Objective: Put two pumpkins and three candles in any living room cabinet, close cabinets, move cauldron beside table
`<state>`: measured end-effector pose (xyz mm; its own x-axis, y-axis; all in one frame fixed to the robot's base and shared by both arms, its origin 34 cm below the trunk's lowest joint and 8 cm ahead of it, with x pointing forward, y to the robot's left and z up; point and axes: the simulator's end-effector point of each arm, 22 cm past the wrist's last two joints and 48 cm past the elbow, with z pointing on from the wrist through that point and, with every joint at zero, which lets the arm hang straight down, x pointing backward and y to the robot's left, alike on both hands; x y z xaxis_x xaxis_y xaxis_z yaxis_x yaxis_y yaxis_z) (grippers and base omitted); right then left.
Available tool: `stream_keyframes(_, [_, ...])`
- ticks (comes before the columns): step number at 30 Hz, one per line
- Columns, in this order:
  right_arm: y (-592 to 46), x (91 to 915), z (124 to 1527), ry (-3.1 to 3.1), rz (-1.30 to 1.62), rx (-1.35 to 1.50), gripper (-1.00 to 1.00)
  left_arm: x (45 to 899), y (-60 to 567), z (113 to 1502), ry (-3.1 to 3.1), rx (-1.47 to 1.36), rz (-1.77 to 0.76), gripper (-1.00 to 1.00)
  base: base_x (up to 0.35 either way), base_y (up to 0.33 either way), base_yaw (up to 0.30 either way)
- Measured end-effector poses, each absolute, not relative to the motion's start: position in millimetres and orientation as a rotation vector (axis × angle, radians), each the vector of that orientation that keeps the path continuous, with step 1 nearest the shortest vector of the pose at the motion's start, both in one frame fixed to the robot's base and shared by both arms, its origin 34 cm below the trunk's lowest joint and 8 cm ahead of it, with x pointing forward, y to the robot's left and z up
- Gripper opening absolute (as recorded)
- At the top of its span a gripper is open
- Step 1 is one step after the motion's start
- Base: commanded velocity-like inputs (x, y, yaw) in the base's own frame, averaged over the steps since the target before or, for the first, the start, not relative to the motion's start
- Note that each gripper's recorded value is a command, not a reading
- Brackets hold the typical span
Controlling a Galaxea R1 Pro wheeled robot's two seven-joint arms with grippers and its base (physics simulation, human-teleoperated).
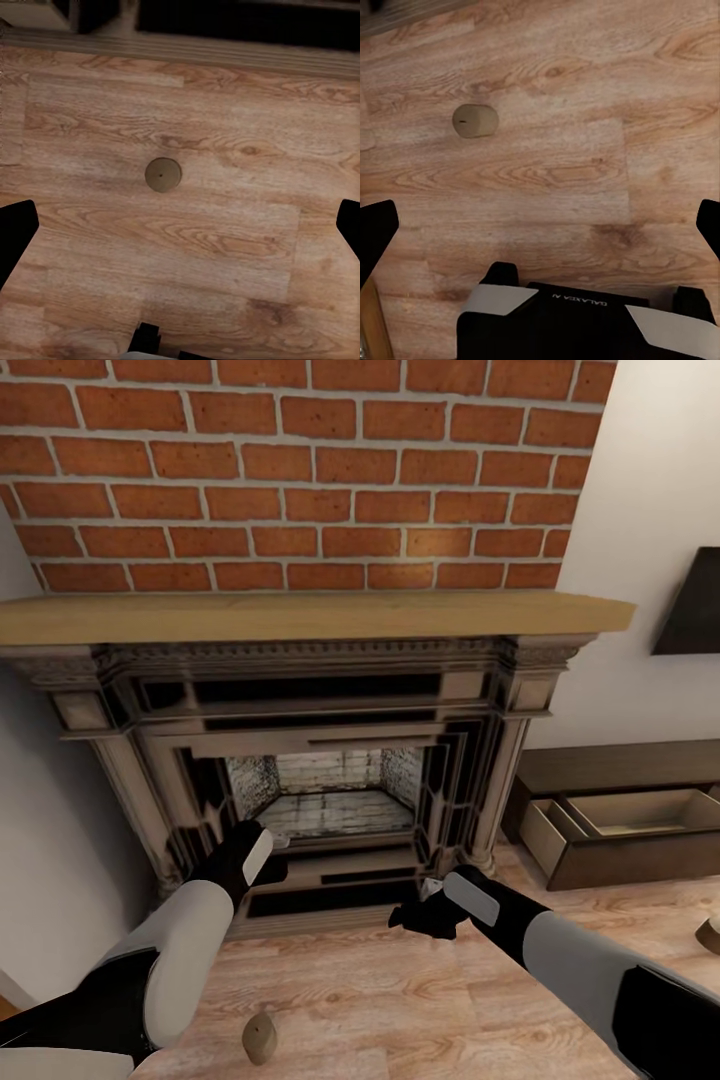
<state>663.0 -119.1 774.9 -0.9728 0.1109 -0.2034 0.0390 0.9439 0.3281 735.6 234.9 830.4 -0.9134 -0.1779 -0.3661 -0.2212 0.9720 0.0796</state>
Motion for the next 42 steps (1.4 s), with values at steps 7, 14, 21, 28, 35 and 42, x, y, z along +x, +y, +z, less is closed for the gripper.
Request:
stream_keyframes(7, [-117.6, 665.7, 768.3, 2.872, 0.488, 0.112, 1.0, 737.0, 236.9, 821.8, 2.755, -0.29, 0.173, 1.0, 0.0, 0.0, 0.0])
stream_keyframes(14, [-117.6, 667.4, 759.4, 2.87, 0.488, 0.112, 1.0, 738.1, 238.1, 812.7, 2.755, -0.291, 0.175, 1.0, 0.0, 0.0, 0.1])
stream_keyframes(21, [-116.6, 667.7, 750.1, 2.871, 0.491, 0.109, 1.0, 739.0, 241.8, 803.2, 2.754, -0.295, 0.18, 1.0, 0.0, 0.0, 0.245])
stream_keyframes(28, [-116.1, 668.3, 740.6, 2.871, 0.494, 0.109, 1.0, 739.8, 244.6, 793.3, 2.753, -0.299, 0.182, 1.0, 0.0, 0.0, 0.238])
stream_keyframes(35, [-115.8, 668.6, 730.6, 2.872, 0.496, 0.11, 1.0, 740.2, 242.3, 783.0, 2.756, -0.296, 0.172, 1.0, 0.0, 0.0, 0.041])
stream_keyframes(42, [-115.3, 668.7, 720.2, 2.872, 0.496, 0.107, 1.0, 729.8, 239.9, 772.3, 2.82, -0.268, 0.17, 1.0, 0.0, 0.0, 0.004])
